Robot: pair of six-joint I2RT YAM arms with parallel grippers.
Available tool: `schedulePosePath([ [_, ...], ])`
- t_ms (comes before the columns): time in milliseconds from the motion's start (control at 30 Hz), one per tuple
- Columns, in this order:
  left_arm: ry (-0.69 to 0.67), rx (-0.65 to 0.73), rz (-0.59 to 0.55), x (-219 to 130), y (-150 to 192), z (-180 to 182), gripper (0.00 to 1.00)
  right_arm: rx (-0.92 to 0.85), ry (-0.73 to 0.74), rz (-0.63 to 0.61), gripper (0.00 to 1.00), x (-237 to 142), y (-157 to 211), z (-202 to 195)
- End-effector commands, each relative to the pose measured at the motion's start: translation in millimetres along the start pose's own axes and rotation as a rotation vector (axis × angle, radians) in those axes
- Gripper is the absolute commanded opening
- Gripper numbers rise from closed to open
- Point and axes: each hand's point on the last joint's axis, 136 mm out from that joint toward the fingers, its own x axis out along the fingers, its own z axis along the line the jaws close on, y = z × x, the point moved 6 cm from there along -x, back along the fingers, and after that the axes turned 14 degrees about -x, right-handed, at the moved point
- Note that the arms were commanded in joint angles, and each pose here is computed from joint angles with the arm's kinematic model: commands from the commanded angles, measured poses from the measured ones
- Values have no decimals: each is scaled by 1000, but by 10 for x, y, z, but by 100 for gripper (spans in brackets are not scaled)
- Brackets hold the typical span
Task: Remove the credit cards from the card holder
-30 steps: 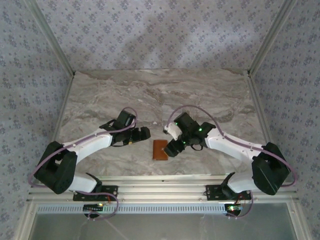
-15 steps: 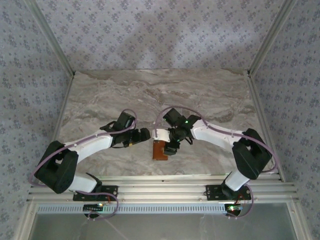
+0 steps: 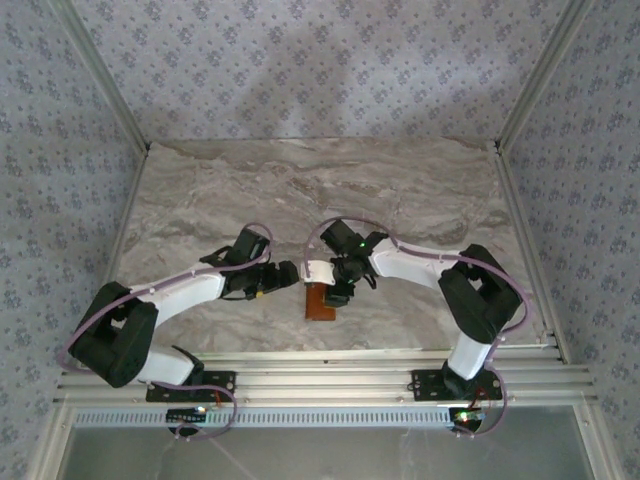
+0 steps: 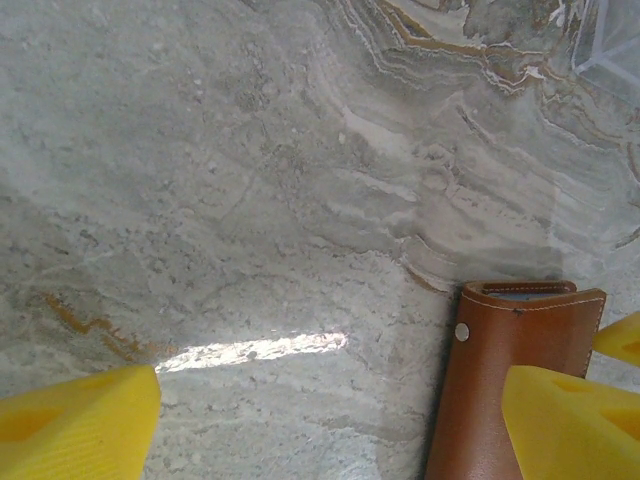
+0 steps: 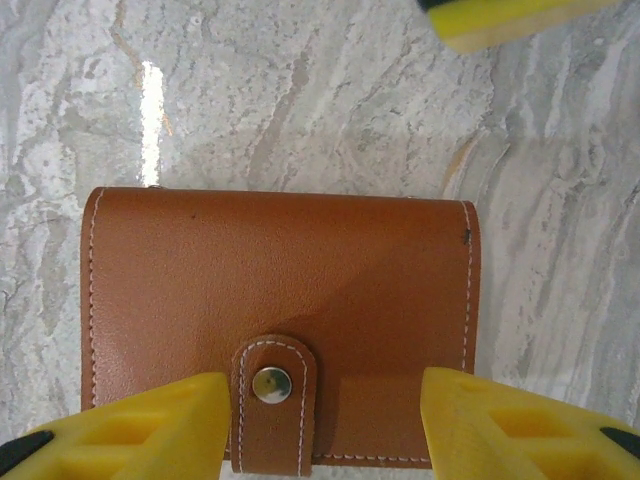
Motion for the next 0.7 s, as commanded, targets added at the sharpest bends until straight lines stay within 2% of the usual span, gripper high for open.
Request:
schedulePosePath([
  [0, 18, -6, 8, -6, 7, -29, 89, -31, -20, 10, 54, 75, 12, 48],
  [433, 15, -12, 18, 21, 14, -20, 89, -32, -3, 15, 51, 67, 35, 148],
  [667, 15, -15, 19, 22, 11, -22, 89, -62, 35, 39, 41, 80, 37, 173],
])
